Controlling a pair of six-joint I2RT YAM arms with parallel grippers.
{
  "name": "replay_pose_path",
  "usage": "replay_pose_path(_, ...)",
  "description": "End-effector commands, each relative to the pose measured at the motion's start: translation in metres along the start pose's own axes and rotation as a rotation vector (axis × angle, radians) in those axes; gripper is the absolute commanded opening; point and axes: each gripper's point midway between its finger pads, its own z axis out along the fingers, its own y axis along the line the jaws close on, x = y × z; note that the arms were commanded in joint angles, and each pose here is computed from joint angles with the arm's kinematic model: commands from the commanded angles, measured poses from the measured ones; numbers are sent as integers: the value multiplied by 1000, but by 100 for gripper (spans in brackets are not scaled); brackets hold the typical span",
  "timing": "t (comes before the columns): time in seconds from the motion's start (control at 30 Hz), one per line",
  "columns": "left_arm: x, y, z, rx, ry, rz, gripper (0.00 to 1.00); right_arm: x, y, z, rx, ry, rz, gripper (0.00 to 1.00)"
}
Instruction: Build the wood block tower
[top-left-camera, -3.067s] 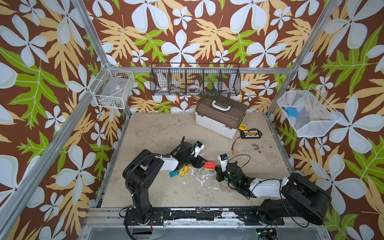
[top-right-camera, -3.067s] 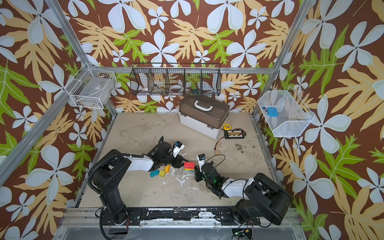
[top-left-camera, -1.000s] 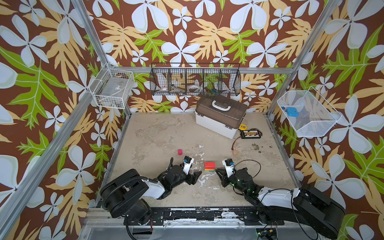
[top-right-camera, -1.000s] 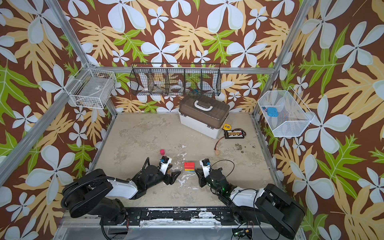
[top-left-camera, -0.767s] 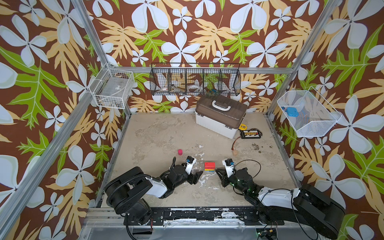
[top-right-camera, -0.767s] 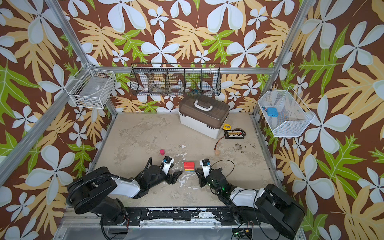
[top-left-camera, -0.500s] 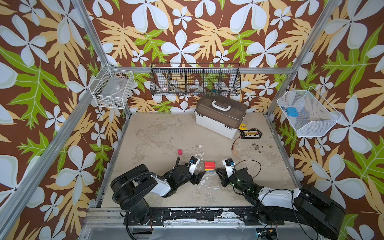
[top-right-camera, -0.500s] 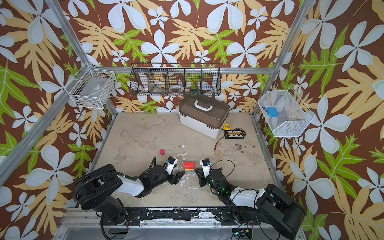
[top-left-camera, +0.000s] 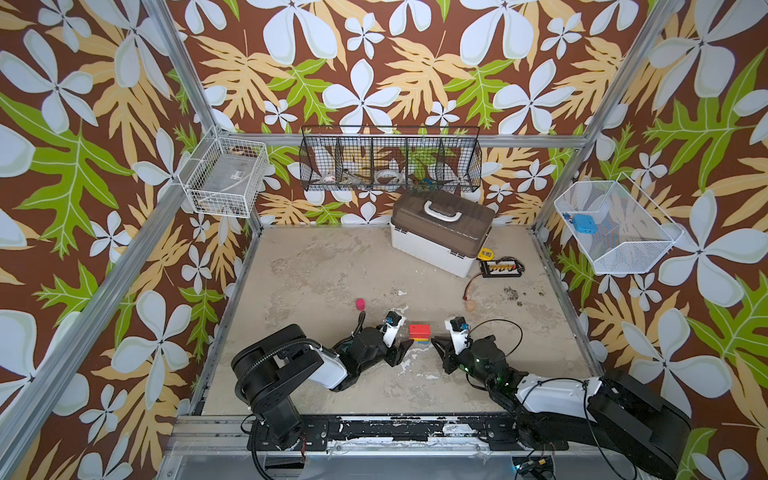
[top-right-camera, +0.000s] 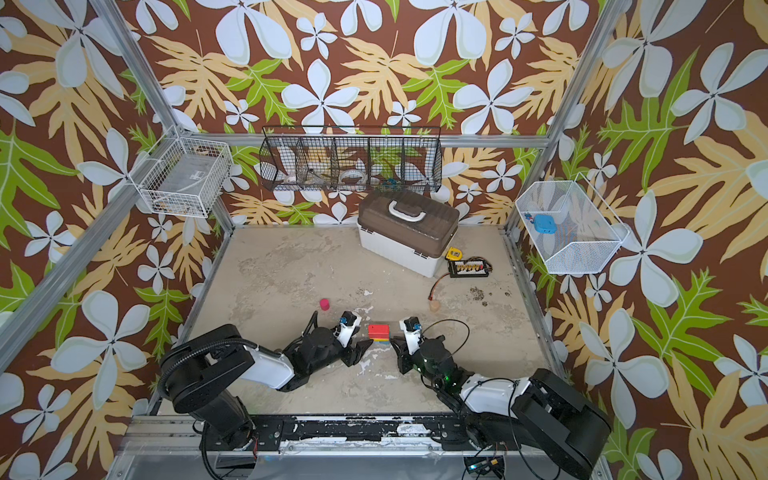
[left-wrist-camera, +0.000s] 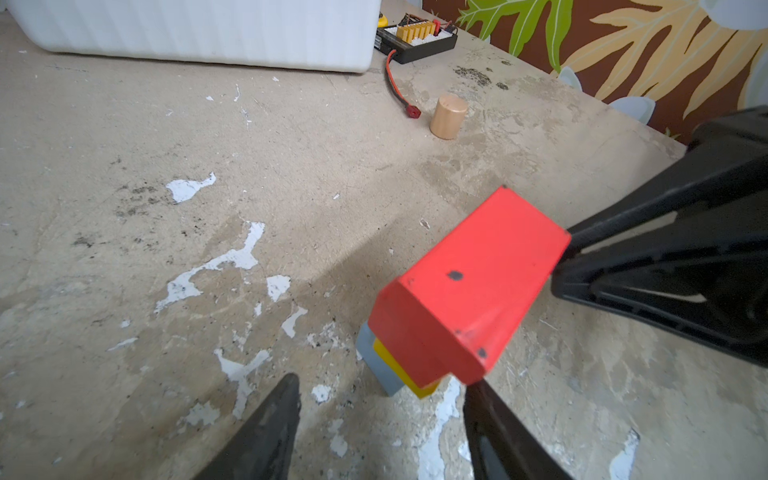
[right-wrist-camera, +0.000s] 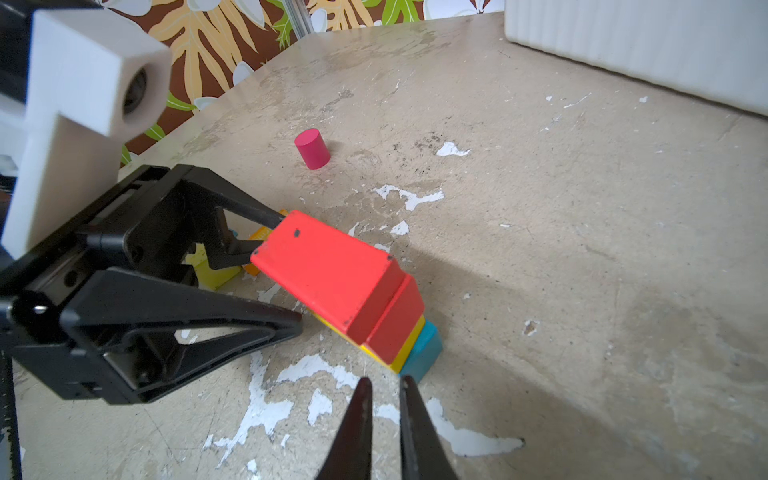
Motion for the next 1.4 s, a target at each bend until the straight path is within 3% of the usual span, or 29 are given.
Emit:
replay_pose_path(0.0,-6,1,2,-11,-21,23,62,-3,0,1,3,-7,0,15)
replay_pose_path(1.17,-5,-2,13,1,-11,46,58,-2,-5,1,29,-3,13,11)
replay_pose_path(1.37,-4,-3,13,5,-11,40,58,0,1,1,-6,-3,-10,15)
